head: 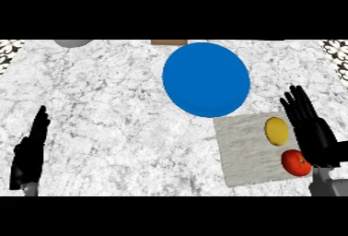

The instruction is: Pick the lemon from the placemat and place it in the plate

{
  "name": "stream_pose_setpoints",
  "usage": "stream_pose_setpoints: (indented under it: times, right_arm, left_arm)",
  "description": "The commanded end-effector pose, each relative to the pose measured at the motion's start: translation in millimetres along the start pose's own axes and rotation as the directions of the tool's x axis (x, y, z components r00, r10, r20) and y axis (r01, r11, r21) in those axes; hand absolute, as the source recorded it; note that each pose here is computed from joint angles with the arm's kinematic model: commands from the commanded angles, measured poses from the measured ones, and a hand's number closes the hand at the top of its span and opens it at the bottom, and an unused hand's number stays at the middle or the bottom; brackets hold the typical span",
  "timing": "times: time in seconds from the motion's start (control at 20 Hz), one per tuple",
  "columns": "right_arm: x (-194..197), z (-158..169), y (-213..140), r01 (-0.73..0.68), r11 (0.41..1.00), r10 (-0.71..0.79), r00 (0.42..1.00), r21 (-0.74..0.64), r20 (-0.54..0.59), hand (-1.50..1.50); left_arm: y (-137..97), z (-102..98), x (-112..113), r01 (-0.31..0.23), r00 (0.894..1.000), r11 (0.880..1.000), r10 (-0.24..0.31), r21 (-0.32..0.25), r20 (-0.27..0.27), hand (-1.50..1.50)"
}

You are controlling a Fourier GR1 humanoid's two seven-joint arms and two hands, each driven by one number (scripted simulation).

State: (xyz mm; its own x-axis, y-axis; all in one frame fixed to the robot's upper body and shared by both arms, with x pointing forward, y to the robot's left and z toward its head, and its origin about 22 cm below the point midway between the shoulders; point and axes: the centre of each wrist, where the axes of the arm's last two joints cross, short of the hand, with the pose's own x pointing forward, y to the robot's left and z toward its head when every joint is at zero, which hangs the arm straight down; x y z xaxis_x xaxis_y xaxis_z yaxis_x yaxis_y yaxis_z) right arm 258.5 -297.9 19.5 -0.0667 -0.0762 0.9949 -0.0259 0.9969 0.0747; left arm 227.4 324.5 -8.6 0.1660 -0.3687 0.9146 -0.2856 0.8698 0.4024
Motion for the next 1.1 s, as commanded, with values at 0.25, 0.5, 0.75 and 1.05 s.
stream_pose_setpoints:
  times: [0.25, 0.5, 0.75, 1.05]
  right_arm:
    - [63, -25, -13, 0.474, 0.799, -0.335, 0.862, -0.370, 0.381, -1.50]
    - [35, 1, -13, 0.121, 0.578, 0.220, 0.929, -0.807, 0.297, -1.50]
    - [45, 31, 52, 0.265, 0.473, 0.223, 0.887, -0.840, 0.405, -1.50]
    - [49, 72, 53, 0.003, 0.636, 0.225, 0.956, -0.772, 0.189, -1.50]
  left_arm:
    - [20, -4, 9, 0.122, 0.982, 0.991, -0.112, -0.061, 0.153, 0.00]
    - [11, 5, 2, 0.087, 0.989, 0.986, -0.069, -0.139, 0.129, 0.00]
    - [22, 7, -9, 0.078, 0.990, 0.984, -0.057, -0.161, 0.131, 0.00]
    - [17, 14, -10, 0.092, 0.988, 0.983, -0.071, -0.158, 0.133, 0.00]
